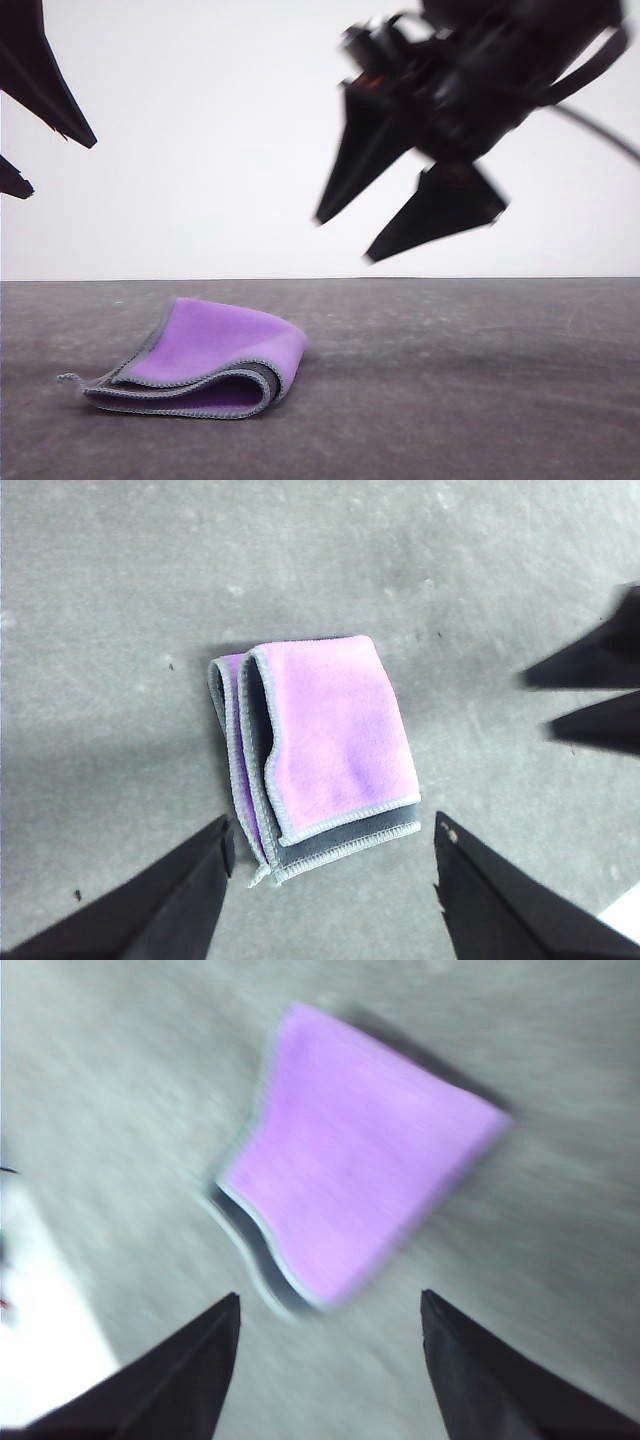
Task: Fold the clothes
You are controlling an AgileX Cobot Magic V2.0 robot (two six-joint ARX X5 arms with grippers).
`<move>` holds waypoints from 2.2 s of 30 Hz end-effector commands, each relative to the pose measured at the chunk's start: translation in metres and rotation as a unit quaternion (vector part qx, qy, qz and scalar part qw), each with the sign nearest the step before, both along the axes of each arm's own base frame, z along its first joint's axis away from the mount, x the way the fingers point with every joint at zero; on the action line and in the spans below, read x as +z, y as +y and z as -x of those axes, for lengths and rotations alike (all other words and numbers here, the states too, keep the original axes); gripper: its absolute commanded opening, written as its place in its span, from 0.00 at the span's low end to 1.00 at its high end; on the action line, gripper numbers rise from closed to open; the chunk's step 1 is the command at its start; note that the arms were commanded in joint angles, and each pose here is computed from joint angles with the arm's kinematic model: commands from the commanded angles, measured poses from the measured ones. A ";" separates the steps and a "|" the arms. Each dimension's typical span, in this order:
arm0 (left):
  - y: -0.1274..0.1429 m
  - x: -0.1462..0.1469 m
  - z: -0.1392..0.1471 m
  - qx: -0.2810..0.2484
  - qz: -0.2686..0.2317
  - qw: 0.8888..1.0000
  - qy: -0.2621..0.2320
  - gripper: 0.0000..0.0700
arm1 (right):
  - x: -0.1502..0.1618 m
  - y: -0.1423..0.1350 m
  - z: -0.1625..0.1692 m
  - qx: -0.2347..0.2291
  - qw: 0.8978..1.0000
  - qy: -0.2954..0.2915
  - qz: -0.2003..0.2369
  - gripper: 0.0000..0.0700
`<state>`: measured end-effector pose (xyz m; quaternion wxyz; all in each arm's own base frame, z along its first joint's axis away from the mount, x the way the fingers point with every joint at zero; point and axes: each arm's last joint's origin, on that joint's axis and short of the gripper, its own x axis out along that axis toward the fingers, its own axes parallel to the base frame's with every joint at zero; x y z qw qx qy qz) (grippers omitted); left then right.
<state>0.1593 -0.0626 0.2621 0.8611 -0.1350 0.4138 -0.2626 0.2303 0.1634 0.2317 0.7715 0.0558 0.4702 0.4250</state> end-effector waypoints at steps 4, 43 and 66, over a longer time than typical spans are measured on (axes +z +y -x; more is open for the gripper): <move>-0.001 0.001 -0.001 -0.002 -0.002 1.000 -0.003 0.56 | 0.014 -0.029 0.011 -0.022 0.997 -0.068 0.011 0.51; -0.002 0.002 0.000 -0.025 0.019 1.000 -0.002 0.00 | 0.014 -0.092 0.053 -0.159 0.973 -0.167 0.008 0.02; 0.046 -0.043 0.034 0.133 -0.041 0.943 -0.301 0.00 | 0.014 -0.092 0.053 -0.159 0.973 -0.167 0.008 0.02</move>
